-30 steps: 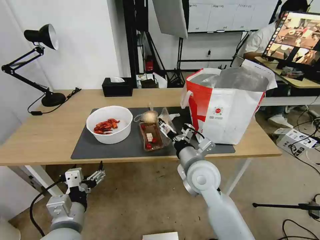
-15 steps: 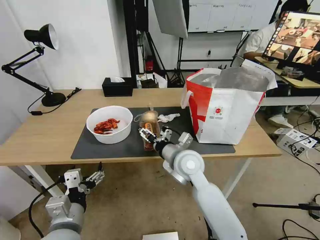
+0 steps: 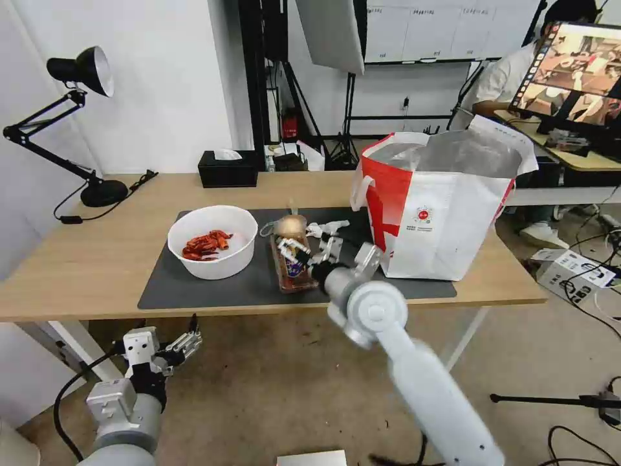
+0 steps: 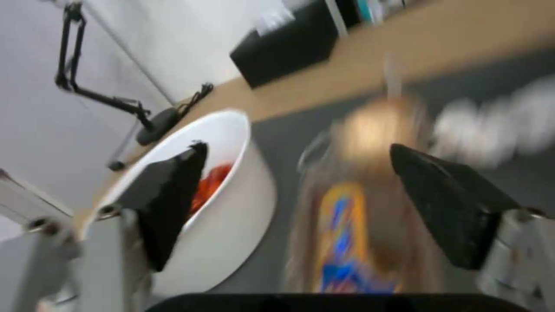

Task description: Pick up the trash from the table and place it into the takeout bag.

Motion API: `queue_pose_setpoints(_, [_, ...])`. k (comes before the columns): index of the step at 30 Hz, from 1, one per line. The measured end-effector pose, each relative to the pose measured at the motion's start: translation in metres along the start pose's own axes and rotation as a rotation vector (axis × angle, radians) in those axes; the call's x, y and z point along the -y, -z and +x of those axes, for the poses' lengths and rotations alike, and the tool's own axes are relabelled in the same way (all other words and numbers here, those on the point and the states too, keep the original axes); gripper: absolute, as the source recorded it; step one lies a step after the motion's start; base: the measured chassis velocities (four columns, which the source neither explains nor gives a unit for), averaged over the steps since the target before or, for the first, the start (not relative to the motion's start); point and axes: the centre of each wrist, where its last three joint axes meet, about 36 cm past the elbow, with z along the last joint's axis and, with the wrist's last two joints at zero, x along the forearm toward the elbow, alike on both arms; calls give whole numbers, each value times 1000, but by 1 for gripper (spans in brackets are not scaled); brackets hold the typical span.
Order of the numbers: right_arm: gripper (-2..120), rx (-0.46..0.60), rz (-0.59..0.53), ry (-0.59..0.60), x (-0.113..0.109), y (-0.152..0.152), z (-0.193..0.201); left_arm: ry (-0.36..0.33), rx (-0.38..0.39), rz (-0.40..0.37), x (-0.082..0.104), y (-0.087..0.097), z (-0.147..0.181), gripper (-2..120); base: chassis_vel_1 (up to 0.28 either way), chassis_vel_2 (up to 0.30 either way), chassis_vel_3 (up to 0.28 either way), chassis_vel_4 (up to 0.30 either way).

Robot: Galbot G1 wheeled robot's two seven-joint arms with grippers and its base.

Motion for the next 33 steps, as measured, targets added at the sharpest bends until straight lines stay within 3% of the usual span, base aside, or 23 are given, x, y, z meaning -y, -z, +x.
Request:
queue_pose_setpoints(2, [67, 38, 189, 40, 20, 11, -17, -27, 14, 12, 0, 0, -3, 100, 0, 0, 0, 0])
queue_pose_setpoints(3, [67, 38, 189, 40, 20, 11, -17, -27, 14, 12, 0, 0, -3, 100, 0, 0, 0, 0])
queue_pose_setpoints(5, [59, 56, 330, 73, 37, 18, -33, -52, 19, 29, 0, 1, -6, 100, 0, 0, 0, 0])
queue_pose_setpoints(10, [37, 6, 418, 107, 51, 20, -58, -70, 31, 33, 0, 3, -13, 100, 0, 0, 0, 0])
queue_pose_setpoints(13, [32, -14, 423, 116, 53, 16, -64, -72, 32, 33, -1, 3, -14, 100, 0, 0, 0, 0])
queue_pose_setpoints(16, [16, -70, 420, 130, 54, 3, -79, -82, 35, 36, -2, 4, -18, 100, 0, 0, 0, 0])
queue_pose_setpoints(21, [0, -126, 409, 121, 55, -6, -88, -94, 46, 37, -3, 7, -23, 100, 0, 0, 0, 0])
queue_pose_setpoints(28, [0, -161, 380, 111, 56, -17, -85, -111, 45, 45, -2, 7, -28, 100, 0, 0, 0, 0])
queue_pose_setpoints(33, [0, -172, 350, 91, 59, -21, -81, -167, 27, 132, 0, 12, -35, 100, 0, 0, 0, 0])
